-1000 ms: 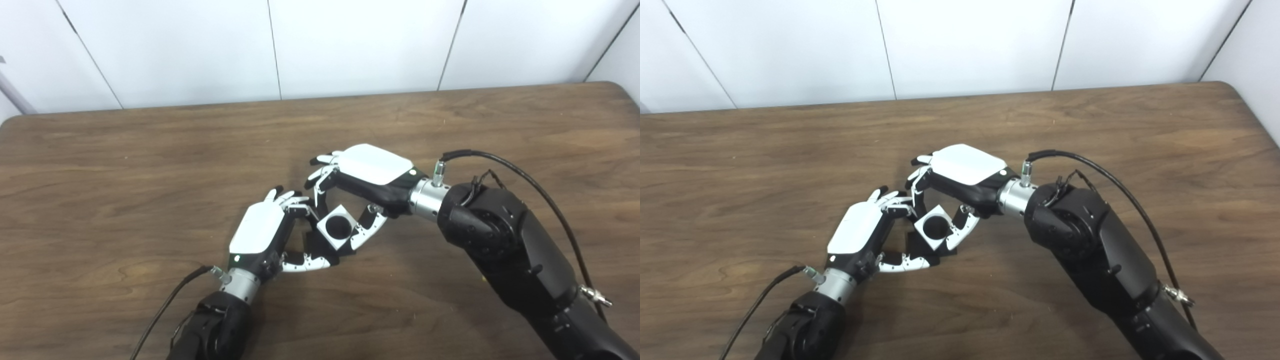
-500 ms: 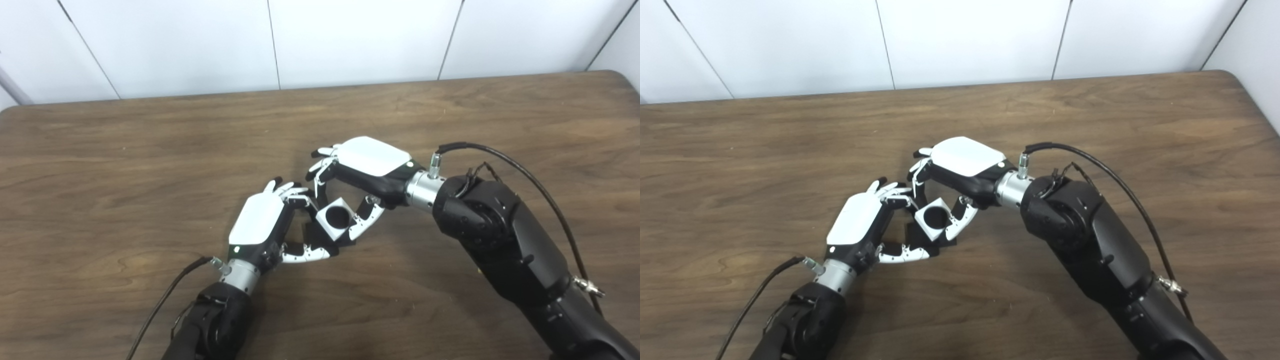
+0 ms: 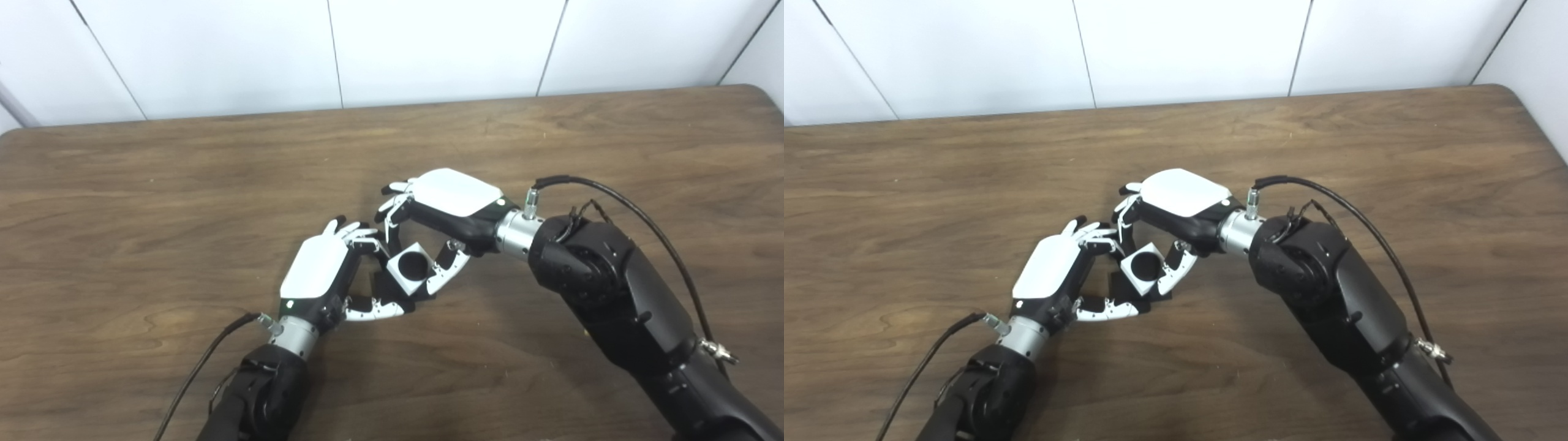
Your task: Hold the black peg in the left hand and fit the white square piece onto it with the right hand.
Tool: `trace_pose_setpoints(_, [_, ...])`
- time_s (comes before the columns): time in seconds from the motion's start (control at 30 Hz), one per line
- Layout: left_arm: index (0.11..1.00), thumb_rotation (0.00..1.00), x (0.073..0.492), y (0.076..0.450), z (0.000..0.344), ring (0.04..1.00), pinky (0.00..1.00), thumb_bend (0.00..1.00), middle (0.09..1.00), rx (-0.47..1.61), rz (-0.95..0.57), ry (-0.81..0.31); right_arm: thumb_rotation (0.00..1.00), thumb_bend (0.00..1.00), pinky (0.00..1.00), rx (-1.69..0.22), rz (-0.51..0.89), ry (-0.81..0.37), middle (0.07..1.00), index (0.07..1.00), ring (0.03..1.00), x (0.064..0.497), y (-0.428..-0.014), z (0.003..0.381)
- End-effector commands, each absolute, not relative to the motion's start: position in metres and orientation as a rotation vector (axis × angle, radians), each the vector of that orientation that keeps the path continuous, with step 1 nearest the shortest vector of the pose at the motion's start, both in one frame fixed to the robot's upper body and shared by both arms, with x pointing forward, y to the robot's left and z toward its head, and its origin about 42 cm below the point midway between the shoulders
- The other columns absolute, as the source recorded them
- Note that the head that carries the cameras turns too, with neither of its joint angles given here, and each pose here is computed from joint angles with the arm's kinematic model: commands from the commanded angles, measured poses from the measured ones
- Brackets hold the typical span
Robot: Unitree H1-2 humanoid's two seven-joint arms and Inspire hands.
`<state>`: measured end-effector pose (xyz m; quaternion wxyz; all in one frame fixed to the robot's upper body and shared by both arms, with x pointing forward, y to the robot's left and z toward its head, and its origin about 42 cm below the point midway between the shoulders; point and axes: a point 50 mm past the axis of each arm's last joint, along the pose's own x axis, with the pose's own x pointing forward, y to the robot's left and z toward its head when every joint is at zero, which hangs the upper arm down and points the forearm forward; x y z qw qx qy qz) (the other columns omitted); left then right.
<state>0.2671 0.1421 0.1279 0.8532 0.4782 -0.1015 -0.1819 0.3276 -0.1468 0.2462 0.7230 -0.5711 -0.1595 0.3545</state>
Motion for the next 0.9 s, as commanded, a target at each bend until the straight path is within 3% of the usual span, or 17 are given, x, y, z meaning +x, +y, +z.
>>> trace_pose_setpoints(0.0, [0.485,0.06,0.255,0.142,0.11,0.881,1.0,0.52,0.787,1.034,-0.477,-0.14,0.21,0.88,0.94,-1.269,0.743,-0.43,0.815,0.607,0.943,0.331,-0.144,0.262])
trace_pose_setpoints(0.17, [0.485,0.06,0.256,0.142,0.11,0.883,1.0,0.52,0.789,1.03,-0.476,-0.14,0.32,1.0,0.95,-1.292,0.747,-0.415,0.847,0.671,0.954,0.331,-0.146,0.264])
trace_pose_setpoints(0.47, [0.485,0.05,0.257,0.143,0.11,0.886,1.0,0.52,0.787,1.025,-0.476,-0.135,0.36,1.0,1.0,-1.344,0.752,-0.338,0.925,0.787,1.0,0.325,-0.155,0.269])
trace_pose_setpoints(0.87, [0.485,0.05,0.258,0.145,0.11,0.877,1.0,0.52,0.78,1.029,-0.468,-0.133,0.38,1.0,0.99,-1.319,0.681,-0.295,0.928,0.793,1.0,0.317,-0.185,0.276])
